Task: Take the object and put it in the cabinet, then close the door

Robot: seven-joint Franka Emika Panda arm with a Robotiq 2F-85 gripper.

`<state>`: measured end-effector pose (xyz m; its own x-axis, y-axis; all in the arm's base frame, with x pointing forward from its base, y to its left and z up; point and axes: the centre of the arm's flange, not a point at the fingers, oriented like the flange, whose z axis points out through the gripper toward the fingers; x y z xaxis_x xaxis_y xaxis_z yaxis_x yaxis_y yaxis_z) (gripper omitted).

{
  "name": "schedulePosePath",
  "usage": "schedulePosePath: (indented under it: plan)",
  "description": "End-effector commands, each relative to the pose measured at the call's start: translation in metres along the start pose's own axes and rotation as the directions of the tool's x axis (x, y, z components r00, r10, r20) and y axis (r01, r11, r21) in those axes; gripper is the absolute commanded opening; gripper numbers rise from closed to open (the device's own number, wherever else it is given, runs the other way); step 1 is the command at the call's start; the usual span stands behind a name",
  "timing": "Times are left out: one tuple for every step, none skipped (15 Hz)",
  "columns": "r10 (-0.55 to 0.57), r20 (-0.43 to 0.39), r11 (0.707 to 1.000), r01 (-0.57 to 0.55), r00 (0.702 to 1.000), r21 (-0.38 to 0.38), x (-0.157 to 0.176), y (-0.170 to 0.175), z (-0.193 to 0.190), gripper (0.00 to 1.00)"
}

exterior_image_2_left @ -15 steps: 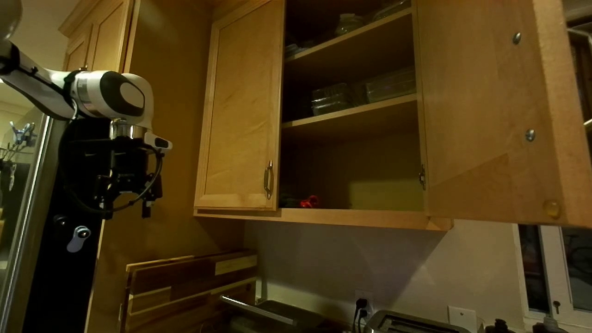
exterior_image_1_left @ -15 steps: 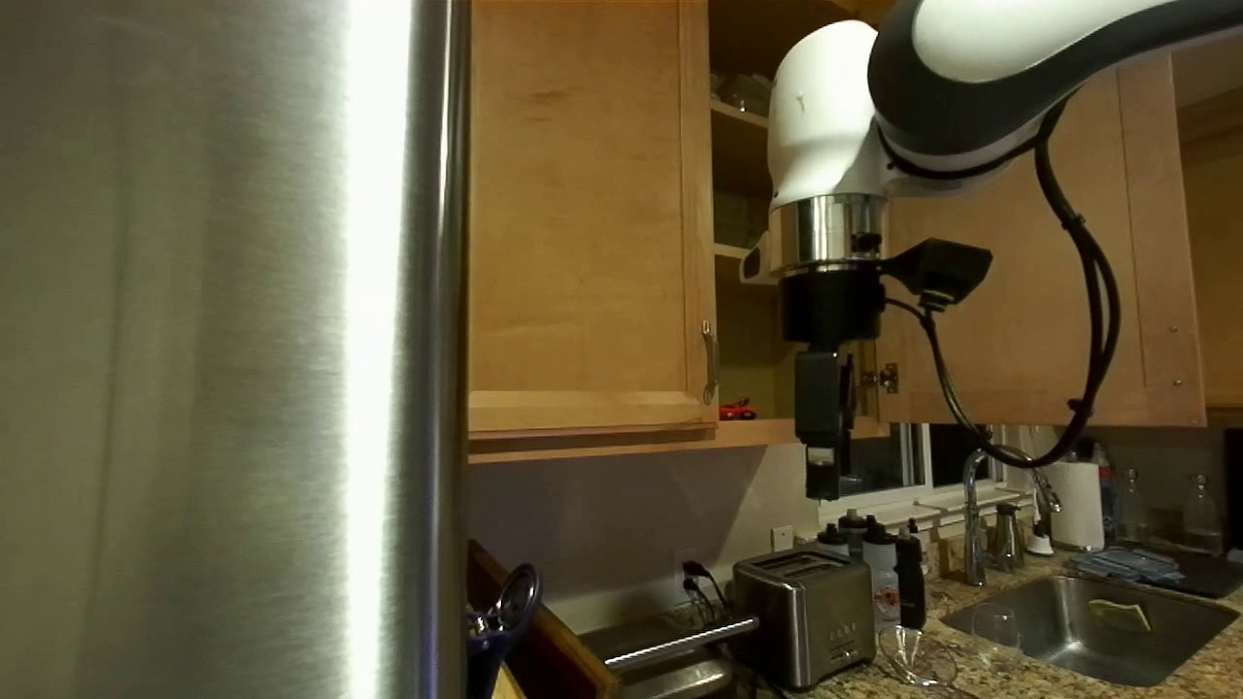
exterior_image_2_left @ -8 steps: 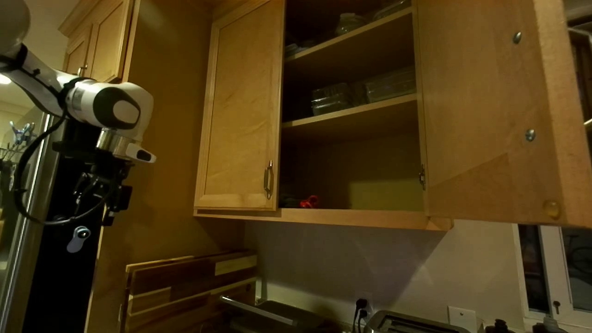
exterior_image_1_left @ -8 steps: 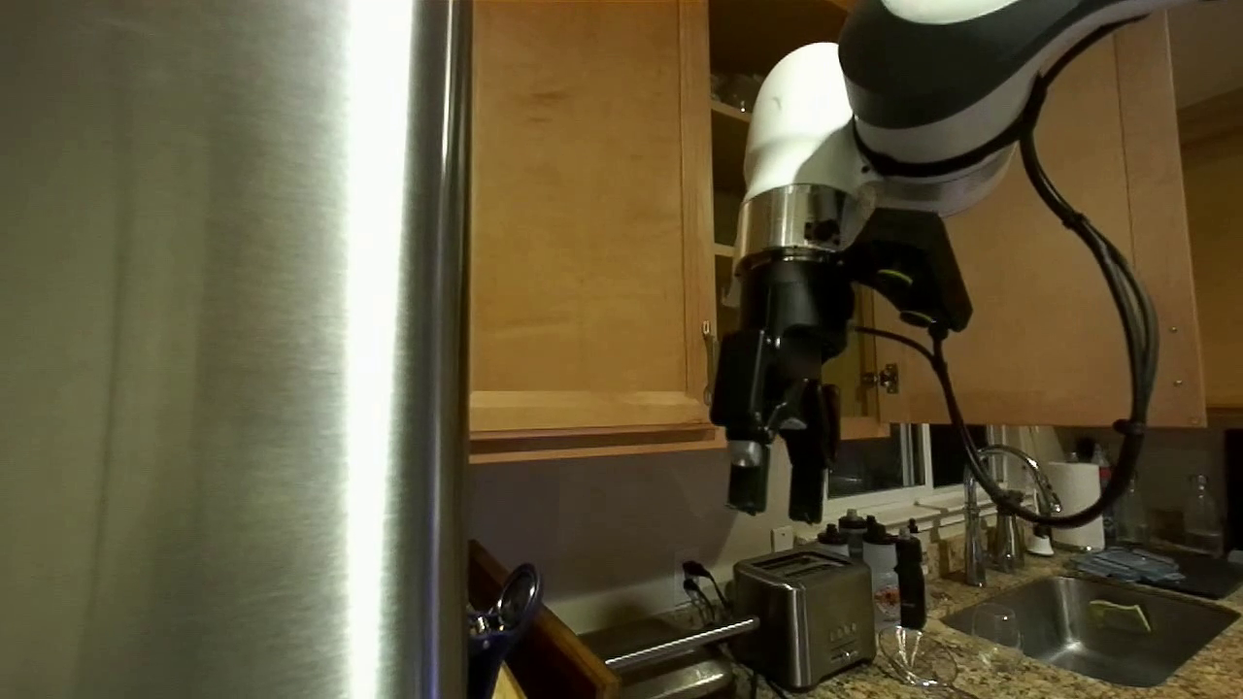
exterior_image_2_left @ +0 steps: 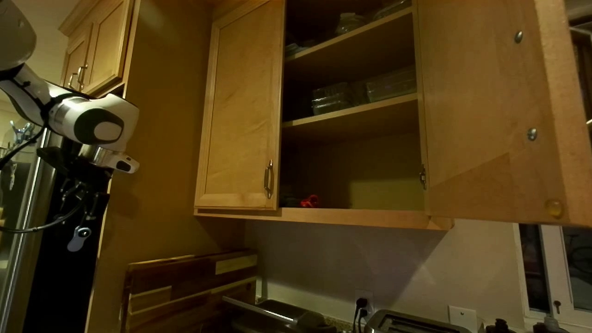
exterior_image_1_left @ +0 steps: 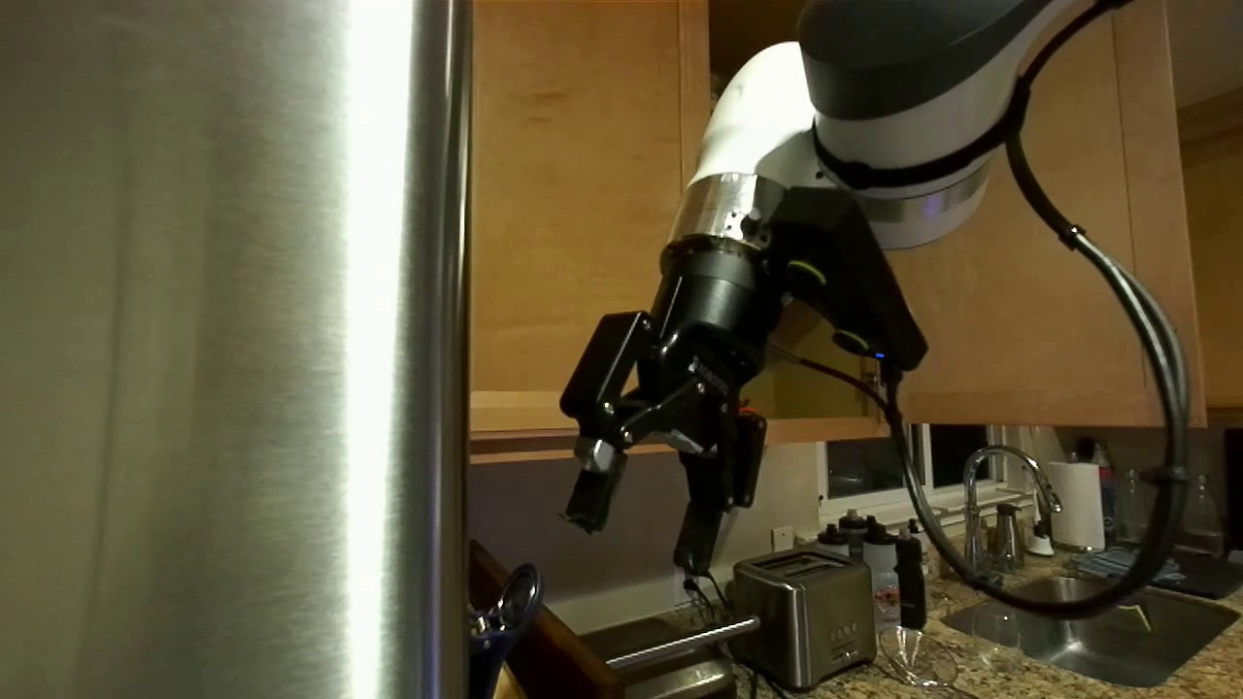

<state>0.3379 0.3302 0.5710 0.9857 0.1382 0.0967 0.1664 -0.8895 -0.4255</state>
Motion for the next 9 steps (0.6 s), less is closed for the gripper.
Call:
schedulePosePath:
  plan:
    - [-0.002,0.001,1.000,0.002,1.000,0.002,0.001,-0.001,0.002,1.00]
    - [-0.003,0.002,1.000,0.003,1.000,0.003,0.001,-0.002,0.003,1.00]
    - [-0.002,0.002,1.000,0.002,1.000,0.003,0.001,-0.002,0.003,1.00]
    - [-0.013,0.016,0.999,0.012,1.000,0.030,0.002,-0.003,0.004,1.00]
    - [-0.007,0.007,0.998,0.007,1.000,0.056,0.003,-0.005,0.005,1.00]
    - [0.011,0.000,0.997,-0.011,1.000,0.079,0.002,-0.007,0.005,1.00]
    - [0.025,-0.004,0.994,-0.025,1.000,0.109,0.002,-0.009,0.005,1.00]
    - [0.031,-0.005,0.991,-0.030,1.000,0.133,0.003,-0.010,0.004,1.00]
    - [0.040,-0.008,0.987,-0.038,0.999,0.158,0.003,-0.013,0.005,1.00]
